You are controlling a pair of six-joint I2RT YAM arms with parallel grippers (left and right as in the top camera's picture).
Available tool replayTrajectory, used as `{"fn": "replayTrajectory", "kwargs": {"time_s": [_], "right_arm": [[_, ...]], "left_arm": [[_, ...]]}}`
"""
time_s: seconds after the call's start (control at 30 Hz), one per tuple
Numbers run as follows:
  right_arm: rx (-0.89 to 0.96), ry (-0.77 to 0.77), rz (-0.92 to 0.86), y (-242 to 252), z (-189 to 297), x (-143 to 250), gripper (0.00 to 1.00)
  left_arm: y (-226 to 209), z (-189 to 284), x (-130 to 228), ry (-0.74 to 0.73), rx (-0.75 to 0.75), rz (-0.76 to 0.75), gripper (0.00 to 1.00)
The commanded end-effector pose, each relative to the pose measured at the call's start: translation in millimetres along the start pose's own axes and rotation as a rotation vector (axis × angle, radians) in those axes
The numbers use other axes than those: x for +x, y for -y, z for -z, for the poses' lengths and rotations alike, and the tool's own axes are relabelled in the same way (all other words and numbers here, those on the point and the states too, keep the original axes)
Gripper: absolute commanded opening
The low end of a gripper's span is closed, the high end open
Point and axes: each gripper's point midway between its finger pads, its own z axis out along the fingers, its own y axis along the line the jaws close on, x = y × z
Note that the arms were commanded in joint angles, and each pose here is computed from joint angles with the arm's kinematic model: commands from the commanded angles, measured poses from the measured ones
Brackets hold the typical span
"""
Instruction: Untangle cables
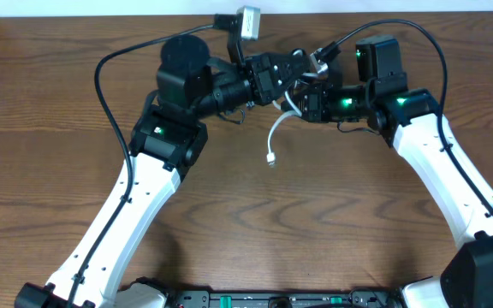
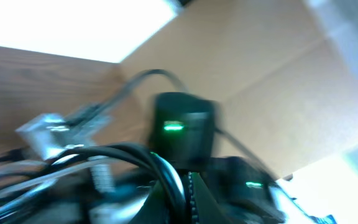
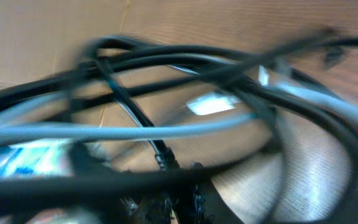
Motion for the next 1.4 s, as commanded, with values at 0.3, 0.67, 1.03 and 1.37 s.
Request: {"fn": "replayTrajectory", "kwargs": {"time_s": [0.3,0.67,1.03,1.37], "right_arm": [[0.205,0.057,-0.118,68,-1,-12,0.08],[0.309,0.102,-0.150,105,24,-21,0.17],[-0.024,0.078,0.150,71,51,-29,0.36],[-0.352,0.055,0.462,11,55,-10,0.59]], "left_arm": [[92,30,-5,-0.028,0.260,0.002,0.07],[138,78,-20,0.082,0.305,-0.134,0.08],[107,70,-8,0.009,0.228,-0.129,0.07],[38,46,13,-0.109,0.072,0.028,0.07]]}}
